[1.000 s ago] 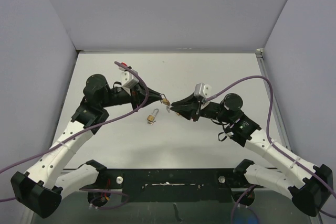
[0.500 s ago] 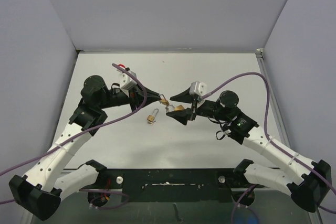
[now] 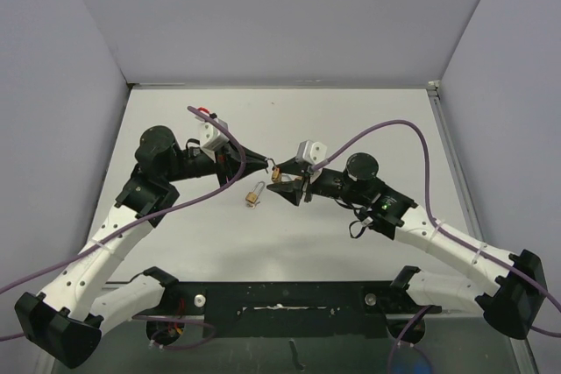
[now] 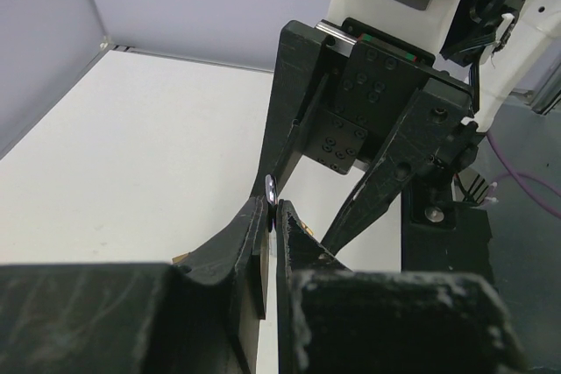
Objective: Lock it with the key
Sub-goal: Lock the lock.
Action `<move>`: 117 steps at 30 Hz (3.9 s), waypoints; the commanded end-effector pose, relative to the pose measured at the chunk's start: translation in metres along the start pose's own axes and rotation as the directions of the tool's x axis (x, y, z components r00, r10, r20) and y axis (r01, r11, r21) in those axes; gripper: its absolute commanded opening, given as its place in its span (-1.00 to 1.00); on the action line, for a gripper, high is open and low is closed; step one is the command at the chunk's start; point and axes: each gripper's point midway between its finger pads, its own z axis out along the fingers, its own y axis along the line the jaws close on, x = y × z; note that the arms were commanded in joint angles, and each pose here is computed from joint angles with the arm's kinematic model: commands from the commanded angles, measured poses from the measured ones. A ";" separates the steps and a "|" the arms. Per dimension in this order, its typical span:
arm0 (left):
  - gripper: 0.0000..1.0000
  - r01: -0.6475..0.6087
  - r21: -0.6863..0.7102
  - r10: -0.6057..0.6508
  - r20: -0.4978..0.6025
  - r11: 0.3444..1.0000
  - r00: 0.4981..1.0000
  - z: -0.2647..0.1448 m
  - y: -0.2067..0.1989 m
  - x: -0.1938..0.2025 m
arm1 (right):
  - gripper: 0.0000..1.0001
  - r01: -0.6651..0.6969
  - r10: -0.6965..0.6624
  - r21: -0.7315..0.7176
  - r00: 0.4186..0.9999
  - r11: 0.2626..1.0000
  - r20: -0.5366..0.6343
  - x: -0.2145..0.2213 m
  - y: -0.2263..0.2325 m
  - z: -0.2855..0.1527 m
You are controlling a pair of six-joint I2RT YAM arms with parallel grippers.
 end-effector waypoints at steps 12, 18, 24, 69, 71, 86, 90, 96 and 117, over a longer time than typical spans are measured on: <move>-1.00 -0.092 0.058 0.087 0.081 0.994 0.993 -0.003 -0.017 -0.034 | 0.12 0.079 -0.084 0.057 0.993 0.995 0.082 -0.034 -0.011 -0.004; -1.00 -0.087 0.071 0.081 0.082 0.994 0.993 -0.003 -0.019 -0.034 | -0.10 0.072 -0.077 0.057 0.994 0.996 0.078 -0.032 -0.011 -0.001; -1.00 -0.081 0.075 0.075 0.079 0.994 0.994 -0.001 -0.018 -0.033 | -0.41 0.073 -0.076 0.046 0.994 0.996 0.080 -0.033 -0.010 0.001; -1.00 -0.111 0.246 0.089 0.097 0.963 0.991 -0.005 -0.047 -0.036 | -0.24 0.071 -0.061 -0.085 0.992 0.994 0.109 -0.043 0.010 -0.007; -1.00 -0.106 0.226 0.086 0.096 0.968 0.992 -0.004 -0.043 -0.036 | -0.21 0.069 -0.060 -0.084 0.992 0.994 0.111 -0.044 0.010 -0.008; -1.00 -0.086 0.105 0.078 0.082 0.991 0.994 -0.001 -0.022 -0.032 | -0.25 0.046 -0.037 -0.075 0.992 0.996 0.118 -0.045 0.006 -0.003; -1.00 -0.089 0.102 0.080 0.084 0.991 0.993 -0.001 -0.022 -0.032 | -0.60 0.032 -0.026 -0.065 0.995 0.997 0.099 -0.040 0.004 0.000; -1.00 -0.099 0.090 0.091 0.089 0.991 0.992 -0.003 -0.022 -0.033 | -0.77 0.019 -0.015 -0.052 0.996 0.998 0.084 -0.034 0.002 0.001; -1.00 -0.092 0.091 0.085 0.079 0.992 0.993 -0.002 -0.020 -0.024 | -1.00 0.069 -0.036 -0.161 0.979 0.985 0.200 -0.062 0.025 -0.010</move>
